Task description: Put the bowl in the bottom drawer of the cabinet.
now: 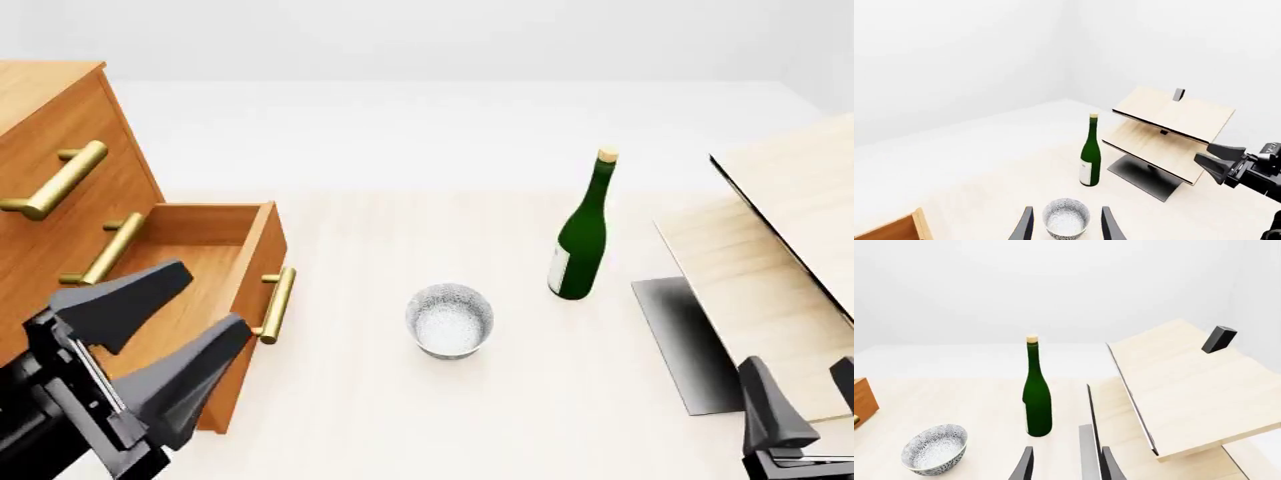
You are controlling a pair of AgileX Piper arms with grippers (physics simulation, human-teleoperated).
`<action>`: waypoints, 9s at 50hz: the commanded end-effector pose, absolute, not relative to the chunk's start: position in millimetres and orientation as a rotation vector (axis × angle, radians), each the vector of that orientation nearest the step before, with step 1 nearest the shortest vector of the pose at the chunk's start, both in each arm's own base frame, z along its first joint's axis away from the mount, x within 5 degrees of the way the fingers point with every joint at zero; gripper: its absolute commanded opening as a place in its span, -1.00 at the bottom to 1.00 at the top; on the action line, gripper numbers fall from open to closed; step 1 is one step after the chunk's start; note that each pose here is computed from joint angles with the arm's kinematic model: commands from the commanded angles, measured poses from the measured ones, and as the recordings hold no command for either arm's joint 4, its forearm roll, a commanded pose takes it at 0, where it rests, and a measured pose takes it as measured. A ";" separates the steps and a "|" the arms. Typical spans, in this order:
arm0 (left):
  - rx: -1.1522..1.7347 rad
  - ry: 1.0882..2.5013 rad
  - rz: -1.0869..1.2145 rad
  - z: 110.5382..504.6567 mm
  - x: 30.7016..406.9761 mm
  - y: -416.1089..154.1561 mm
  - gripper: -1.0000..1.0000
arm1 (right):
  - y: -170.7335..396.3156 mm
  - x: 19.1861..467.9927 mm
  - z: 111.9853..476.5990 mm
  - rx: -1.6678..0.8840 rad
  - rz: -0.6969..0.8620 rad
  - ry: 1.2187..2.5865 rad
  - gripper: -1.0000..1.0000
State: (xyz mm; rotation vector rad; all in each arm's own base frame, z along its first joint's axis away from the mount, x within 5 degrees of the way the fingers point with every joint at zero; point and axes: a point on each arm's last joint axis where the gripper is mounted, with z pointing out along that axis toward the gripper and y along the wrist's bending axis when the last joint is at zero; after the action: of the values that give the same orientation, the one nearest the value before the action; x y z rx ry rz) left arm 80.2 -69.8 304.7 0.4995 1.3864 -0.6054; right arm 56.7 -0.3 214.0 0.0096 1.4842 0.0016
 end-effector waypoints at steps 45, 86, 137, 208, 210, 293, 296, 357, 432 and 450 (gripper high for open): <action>0.791 1.637 -0.575 367.6 188.7 -215.6 1.00 | -0.3 56.7 214.0 0.009 0.002 1.484 1.00; 0.779 1.994 -0.510 316.4 259.2 -267.1 1.00 | -0.3 56.7 214.0 0.010 0.002 1.484 1.00; 0.629 2.186 -0.541 251.5 295.2 -291.4 1.00 | -0.3 56.7 214.0 0.009 0.002 1.484 1.00; 0.486 2.361 -0.549 172.5 304.5 -295.7 1.00 | -0.3 56.7 214.0 0.009 0.002 1.484 1.00; 0.493 2.362 -0.545 170.4 304.8 -296.2 1.00 | -0.3 56.7 214.0 0.009 0.002 1.484 1.00; 0.487 2.458 -0.556 124.3 294.9 -320.9 1.00 | -0.3 56.7 214.0 0.009 0.002 1.484 1.00; 0.482 2.459 -0.555 123.7 295.5 -320.3 1.00 | -0.3 56.7 214.0 0.009 0.002 1.484 1.00; 0.519 2.212 -0.599 211.9 286.9 -282.8 -1.00 | -0.6 57.4 215.0 0.014 -0.003 1.484 1.00; 0.340 1.975 -0.485 316.8 252.8 -153.1 -1.00 | -0.6 56.7 214.1 0.014 -0.003 1.484 1.00; 0.222 1.970 -0.403 318.2 240.5 -107.4 -1.00 | -0.6 56.7 214.0 0.014 -0.003 1.484 1.00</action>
State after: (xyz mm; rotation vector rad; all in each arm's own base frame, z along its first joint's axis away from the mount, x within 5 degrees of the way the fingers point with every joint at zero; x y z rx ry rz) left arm 248.7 -130.8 313.7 0.2618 1.9886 -0.4585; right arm 56.7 -0.6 214.0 0.0139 1.4843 -0.0032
